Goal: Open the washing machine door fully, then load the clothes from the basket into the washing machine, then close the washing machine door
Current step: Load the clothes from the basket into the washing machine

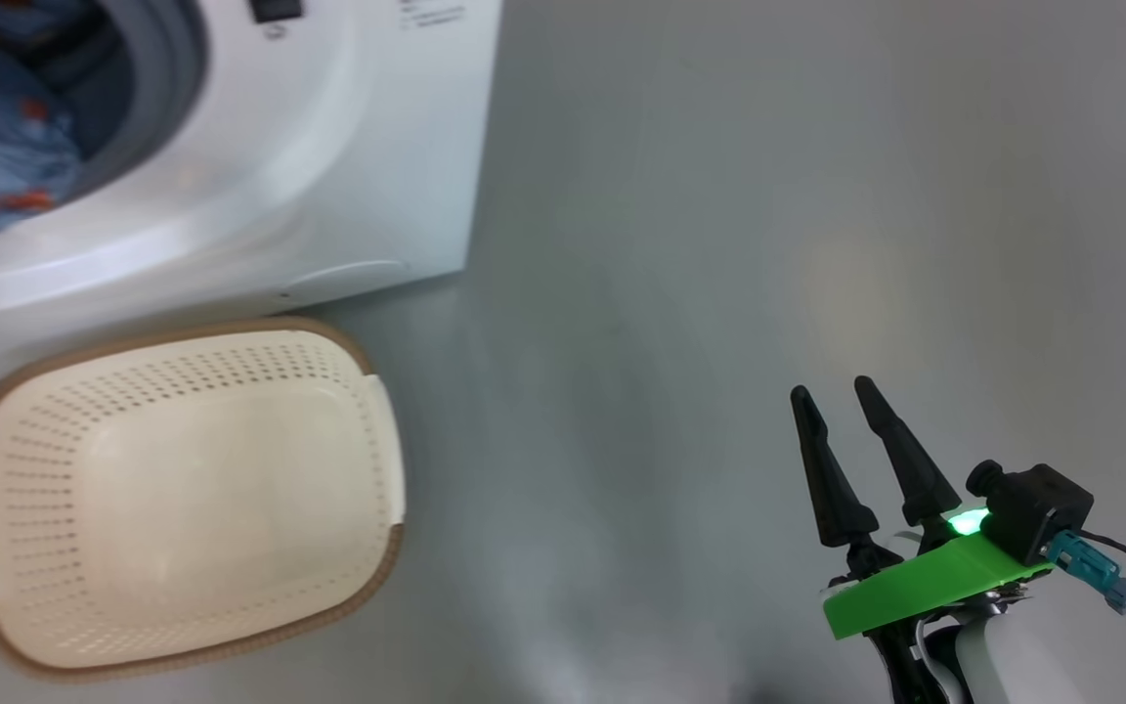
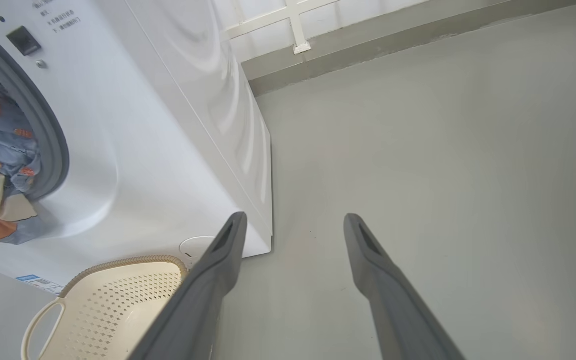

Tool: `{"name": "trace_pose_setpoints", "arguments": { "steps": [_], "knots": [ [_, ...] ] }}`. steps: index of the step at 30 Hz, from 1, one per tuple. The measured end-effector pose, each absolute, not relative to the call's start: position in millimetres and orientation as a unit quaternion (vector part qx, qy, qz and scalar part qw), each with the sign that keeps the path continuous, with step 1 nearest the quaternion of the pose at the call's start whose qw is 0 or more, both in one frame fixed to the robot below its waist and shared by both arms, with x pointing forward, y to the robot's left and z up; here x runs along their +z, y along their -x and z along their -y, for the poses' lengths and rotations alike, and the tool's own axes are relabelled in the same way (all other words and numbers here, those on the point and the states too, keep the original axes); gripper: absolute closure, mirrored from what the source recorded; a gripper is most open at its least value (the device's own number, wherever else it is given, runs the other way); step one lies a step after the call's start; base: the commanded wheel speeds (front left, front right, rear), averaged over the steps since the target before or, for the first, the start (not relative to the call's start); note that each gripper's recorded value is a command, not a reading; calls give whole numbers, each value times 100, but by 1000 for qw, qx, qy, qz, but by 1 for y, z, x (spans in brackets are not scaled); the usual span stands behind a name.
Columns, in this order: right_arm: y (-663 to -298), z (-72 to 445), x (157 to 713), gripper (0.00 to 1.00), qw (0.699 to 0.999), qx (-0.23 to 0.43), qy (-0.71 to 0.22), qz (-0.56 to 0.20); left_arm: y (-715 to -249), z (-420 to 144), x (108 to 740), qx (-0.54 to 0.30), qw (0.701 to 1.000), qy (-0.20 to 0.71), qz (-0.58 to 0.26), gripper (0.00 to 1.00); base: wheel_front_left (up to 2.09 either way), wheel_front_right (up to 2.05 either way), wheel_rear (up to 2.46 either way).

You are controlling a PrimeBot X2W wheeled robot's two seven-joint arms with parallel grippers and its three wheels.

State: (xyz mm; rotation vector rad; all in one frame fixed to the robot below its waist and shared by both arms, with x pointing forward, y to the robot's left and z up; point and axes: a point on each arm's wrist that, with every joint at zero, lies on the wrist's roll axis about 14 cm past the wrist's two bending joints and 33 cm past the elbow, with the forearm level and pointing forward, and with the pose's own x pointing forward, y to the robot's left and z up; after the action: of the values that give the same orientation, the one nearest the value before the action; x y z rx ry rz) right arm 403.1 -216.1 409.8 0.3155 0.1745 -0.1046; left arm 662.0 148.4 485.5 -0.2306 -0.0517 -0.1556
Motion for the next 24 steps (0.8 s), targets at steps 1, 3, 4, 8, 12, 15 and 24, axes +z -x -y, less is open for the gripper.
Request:
{"name": "trace_pose_setpoints", "arguments": {
  "steps": [1,3,4,8,12,15,24],
  "knots": [
    [-402,218,408,0,982,-56,-155,-90,-669,-147,487,-79,990,114,29,100,0,0,0],
    [-399,223,403,0,981,-64,-152,-97,-682,-143,496,-83,990,107,44,100,0,0,0],
    [-399,227,401,0,981,-71,-150,-100,-695,-139,512,-88,988,103,73,100,0,0,0],
    [-400,232,398,0,981,-80,-145,-103,-708,-133,535,-90,984,101,119,100,0,0,0],
    [-398,237,397,0,981,-87,-141,-105,-712,-127,508,-88,987,102,88,55,0,0,0],
    [-398,236,397,0,981,-86,-141,-106,-708,-131,478,-78,990,104,45,0,0,0,0],
    [-402,230,400,0,980,-78,-151,-100,-702,-143,474,-60,992,107,33,0,0,0,0]
  ]
}}
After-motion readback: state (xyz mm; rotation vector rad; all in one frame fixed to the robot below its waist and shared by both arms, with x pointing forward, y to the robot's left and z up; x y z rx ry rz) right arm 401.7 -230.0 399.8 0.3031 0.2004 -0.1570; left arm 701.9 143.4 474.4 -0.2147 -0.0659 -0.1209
